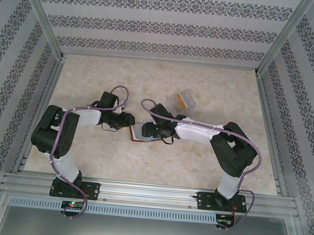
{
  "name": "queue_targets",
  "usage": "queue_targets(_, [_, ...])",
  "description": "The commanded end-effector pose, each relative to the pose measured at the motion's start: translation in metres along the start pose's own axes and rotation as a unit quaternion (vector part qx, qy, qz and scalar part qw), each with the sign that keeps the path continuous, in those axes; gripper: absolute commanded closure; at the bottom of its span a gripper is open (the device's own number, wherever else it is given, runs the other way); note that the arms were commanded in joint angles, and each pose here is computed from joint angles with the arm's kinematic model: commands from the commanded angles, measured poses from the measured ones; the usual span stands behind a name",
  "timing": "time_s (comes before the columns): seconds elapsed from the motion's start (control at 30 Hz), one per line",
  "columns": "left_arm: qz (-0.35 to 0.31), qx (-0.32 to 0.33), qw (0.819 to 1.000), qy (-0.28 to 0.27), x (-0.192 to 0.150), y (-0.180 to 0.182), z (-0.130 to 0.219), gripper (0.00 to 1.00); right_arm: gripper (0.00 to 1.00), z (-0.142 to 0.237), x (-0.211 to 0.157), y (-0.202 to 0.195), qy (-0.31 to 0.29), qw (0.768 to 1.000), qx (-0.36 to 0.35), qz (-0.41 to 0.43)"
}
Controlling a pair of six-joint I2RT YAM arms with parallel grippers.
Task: Put the credit cards into the card holder
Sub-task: Flip over the card slot in the card holder.
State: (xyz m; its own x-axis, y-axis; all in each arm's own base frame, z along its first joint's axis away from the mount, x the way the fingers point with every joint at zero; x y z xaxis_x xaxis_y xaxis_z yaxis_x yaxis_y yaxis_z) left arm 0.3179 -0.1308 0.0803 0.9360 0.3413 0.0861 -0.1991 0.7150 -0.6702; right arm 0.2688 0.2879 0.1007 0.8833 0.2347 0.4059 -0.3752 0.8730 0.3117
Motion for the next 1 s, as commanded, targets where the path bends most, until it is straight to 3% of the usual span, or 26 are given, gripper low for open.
queue_targets(0.0, [0.006, 0.024, 1.000, 0.008, -0.003, 0.011, -0.009, 0.55, 0.37, -0.001, -0.002, -0.005, -0.001, 1.000, 0.003, -0.019])
queue_targets(0.13, [0.006, 0.024, 1.000, 0.009, -0.004, 0.011, -0.008, 0.55, 0.35, 0.007, -0.002, -0.014, -0.016, 0.999, -0.026, -0.018])
queue_targets(0.5, [0.005, 0.023, 1.000, 0.009, -0.004, 0.010, -0.007, 0.54, 0.34, -0.001, -0.009, -0.012, -0.003, 1.000, -0.019, -0.016])
queue_targets(0.8, [-0.010, 0.007, 1.000, -0.008, -0.003, -0.014, 0.020, 0.45, 0.33, 0.014, -0.003, 0.002, -0.019, 0.997, -0.055, 0.048])
queue_targets(0.97, [0.007, -0.005, 1.000, -0.010, -0.002, -0.019, 0.026, 0.31, 0.27, 0.006, -0.001, 0.014, 0.000, 0.993, -0.074, 0.093])
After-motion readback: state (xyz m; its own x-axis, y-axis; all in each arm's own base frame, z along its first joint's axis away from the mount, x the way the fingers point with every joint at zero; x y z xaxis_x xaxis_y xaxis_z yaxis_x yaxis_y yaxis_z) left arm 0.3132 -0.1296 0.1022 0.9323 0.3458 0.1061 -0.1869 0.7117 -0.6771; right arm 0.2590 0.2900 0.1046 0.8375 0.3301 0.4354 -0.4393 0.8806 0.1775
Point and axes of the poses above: each hand's point on the last joint's axis, 136 mm out from that joint toward the fingers, its own z axis back along the fingers, its own y axis along the line the jaws close on, x = y × z, the point moved 7 cm from there along z, back along the fingers, and after that the axes turned 10 degrees about z, right-handed, at the moved point
